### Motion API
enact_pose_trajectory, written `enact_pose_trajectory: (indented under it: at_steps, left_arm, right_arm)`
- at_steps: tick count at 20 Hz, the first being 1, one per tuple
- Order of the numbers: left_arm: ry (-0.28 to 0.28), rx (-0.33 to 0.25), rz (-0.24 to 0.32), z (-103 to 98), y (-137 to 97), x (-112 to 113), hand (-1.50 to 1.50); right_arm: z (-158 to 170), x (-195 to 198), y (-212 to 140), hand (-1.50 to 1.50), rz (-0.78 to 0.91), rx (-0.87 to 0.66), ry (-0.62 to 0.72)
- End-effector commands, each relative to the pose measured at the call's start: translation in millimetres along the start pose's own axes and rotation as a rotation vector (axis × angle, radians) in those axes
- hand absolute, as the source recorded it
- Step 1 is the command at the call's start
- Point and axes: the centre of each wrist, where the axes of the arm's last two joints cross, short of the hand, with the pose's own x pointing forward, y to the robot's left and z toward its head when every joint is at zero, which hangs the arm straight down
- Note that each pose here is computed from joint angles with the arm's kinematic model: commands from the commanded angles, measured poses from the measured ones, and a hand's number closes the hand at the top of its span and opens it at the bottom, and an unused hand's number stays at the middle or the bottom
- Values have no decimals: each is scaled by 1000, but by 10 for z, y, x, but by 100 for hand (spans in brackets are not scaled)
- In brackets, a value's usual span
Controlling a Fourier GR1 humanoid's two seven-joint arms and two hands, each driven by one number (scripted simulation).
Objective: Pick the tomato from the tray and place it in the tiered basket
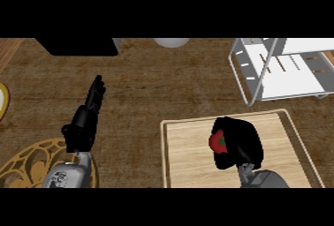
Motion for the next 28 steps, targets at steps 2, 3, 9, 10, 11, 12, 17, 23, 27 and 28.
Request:
enact_pose_trajectory:
  at_steps: [2, 3, 9, 10, 11, 12, 17, 23, 27, 28]
  left_arm:
    - [4, -2, -8, -25, -70, 8, 0]
    - [-1, -1, 5, -98, 93, 93, 0]
    - [-3, -17, -14, -22, -31, -3, 0]
    - [-16, 6, 1, -73, -10, 3, 0]
    - [-15, 6, 0, -66, 10, 132, 0]
    - [5, -1, 5, 191, -142, 102, 0]
    - [3, -14, -9, -66, -12, 194, 0]
    - [19, 16, -10, 15, 33, 62, 0]
    - [7, 5, -14, 123, -17, 40, 0]
    - [3, 14, -8, 146, 25, -21, 0]
  right_arm:
    - [-143, -109, 45, 150, 31, -58, 12]
    - [-339, -161, 49, 150, 100, -24, 15]
    - [-435, -637, -232, 150, 421, 157, 21]
    - [-459, -452, -35, 150, 443, 156, 14]
    - [-370, -445, -113, 150, 435, 128, 19]
    - [-386, -531, -274, 150, 424, 92, 27]
    - [-224, -318, -944, 150, 405, -55, 70]
    - [-17, -318, -1771, 150, 316, -257, 90]
    - [387, -289, -2242, 150, 264, -327, 74]
    - [533, -237, -2302, 150, 255, -328, 70]
